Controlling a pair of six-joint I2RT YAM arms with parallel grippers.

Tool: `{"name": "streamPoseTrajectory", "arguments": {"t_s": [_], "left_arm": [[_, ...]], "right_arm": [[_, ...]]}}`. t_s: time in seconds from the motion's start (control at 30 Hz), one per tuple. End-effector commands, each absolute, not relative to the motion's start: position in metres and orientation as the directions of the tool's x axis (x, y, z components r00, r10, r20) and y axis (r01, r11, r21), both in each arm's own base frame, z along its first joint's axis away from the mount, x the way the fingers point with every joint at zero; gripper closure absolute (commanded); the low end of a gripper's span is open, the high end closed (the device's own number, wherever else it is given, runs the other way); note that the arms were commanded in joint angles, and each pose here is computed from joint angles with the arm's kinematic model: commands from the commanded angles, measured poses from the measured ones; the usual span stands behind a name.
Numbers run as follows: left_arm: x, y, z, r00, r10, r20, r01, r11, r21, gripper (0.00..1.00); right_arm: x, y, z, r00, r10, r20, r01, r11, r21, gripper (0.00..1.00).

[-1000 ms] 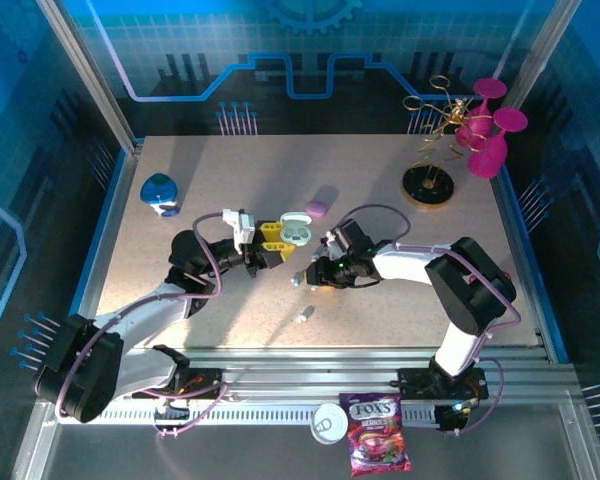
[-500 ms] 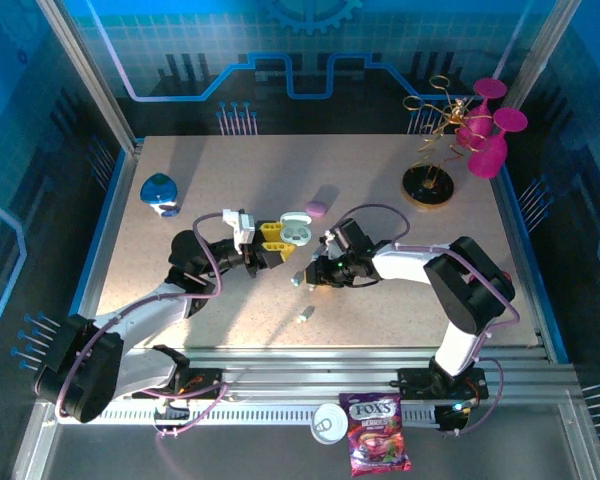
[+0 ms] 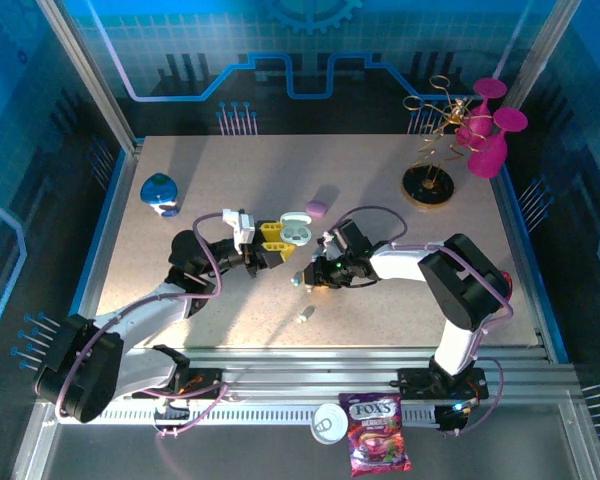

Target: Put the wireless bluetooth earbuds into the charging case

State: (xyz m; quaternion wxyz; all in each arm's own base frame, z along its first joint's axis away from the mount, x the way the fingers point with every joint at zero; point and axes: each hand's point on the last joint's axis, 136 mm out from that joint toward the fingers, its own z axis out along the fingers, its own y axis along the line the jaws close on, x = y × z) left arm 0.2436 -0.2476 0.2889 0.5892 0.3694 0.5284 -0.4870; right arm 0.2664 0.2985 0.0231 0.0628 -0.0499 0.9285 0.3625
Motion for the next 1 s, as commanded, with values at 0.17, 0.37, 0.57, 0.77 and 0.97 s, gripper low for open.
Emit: {"name": "streamPoseTrajectory", "arguments": {"t_s": [0.17,0.37,0.57,0.77,0.97], "left_arm": [[0.239,-0.246,0.290,0.010,-0.181,-0.983,0.968,0.249,-0.036,0.81],[0.239,-0.245,0.291,0.013,-0.182,-0.983,0.967,0.251,-0.034,0.81],[0.239,-0.246,0.290,0.012,-0.182,-0.983,0.968,0.250,-0.035,0.81],[0.239,-0.245,0.291,0.015,-0.183,-0.983,0.967,0.255,-0.032,0.81],[0.239,-0.245,0.290,0.012,-0.181,-0.983,0.967,0.253,-0.035,0.81]], "right_arm": [[0.258,0.307,0.017,-0.988,-0.085,-0.131,-0.152,0.713,0.684,0.65],[0.253,0.311,0.031,-0.984,-0.100,-0.151,-0.178,0.681,0.710,0.67],[0.251,0.311,0.036,-0.981,-0.113,-0.160,-0.193,0.681,0.707,0.69],[0.249,0.316,0.036,-0.980,-0.124,-0.158,-0.200,0.673,0.712,0.72],[0.247,0.317,0.035,-0.979,-0.131,-0.158,-0.205,0.671,0.713,0.73]]}}
